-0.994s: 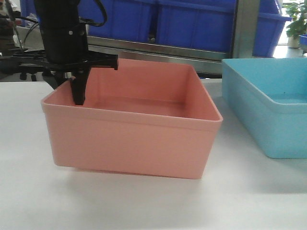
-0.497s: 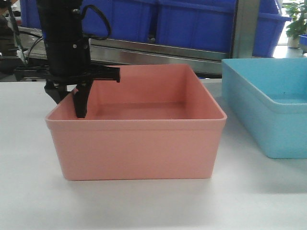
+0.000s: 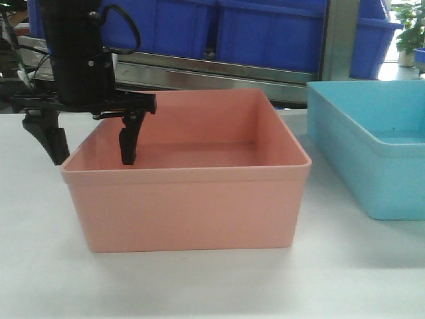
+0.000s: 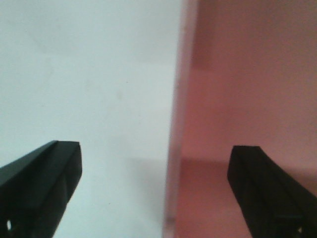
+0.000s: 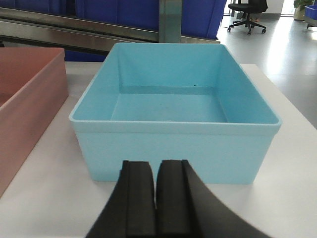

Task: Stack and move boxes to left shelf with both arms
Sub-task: 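Set the pink bin down in front of the robot, open left gripper, then move the right gripper to the light-blue bin wall and close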

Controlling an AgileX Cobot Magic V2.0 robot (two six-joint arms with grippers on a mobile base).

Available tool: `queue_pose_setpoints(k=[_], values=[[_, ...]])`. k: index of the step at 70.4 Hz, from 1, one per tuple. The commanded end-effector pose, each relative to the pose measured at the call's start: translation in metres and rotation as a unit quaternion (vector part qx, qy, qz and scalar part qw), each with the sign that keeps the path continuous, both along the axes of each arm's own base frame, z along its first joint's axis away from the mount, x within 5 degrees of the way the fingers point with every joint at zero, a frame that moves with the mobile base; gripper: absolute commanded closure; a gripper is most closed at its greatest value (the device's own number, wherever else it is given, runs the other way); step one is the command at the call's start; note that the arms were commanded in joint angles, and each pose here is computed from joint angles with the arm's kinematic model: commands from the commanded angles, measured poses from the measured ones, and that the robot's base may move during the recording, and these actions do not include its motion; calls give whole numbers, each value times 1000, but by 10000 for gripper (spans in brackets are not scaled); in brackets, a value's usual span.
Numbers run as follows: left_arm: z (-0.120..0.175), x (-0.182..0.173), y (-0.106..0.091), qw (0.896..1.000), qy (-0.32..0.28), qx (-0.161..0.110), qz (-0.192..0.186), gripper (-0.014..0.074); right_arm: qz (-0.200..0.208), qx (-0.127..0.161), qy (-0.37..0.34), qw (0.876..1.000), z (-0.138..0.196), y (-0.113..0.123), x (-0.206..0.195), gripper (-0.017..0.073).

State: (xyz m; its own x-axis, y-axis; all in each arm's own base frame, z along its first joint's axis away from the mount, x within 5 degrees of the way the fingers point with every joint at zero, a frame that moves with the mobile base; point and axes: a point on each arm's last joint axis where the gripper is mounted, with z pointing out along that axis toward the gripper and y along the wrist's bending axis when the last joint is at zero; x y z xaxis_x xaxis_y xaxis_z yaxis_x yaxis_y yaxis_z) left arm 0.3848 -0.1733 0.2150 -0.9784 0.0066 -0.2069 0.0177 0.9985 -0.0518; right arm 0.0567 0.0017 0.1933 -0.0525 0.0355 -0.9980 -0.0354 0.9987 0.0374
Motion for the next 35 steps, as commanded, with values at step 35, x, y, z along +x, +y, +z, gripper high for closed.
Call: queue_pose_setpoints(k=[35], values=[[197, -125, 58, 943, -296, -65, -135, 371, 1, -1, -59, 998, 15, 0, -2, 524]])
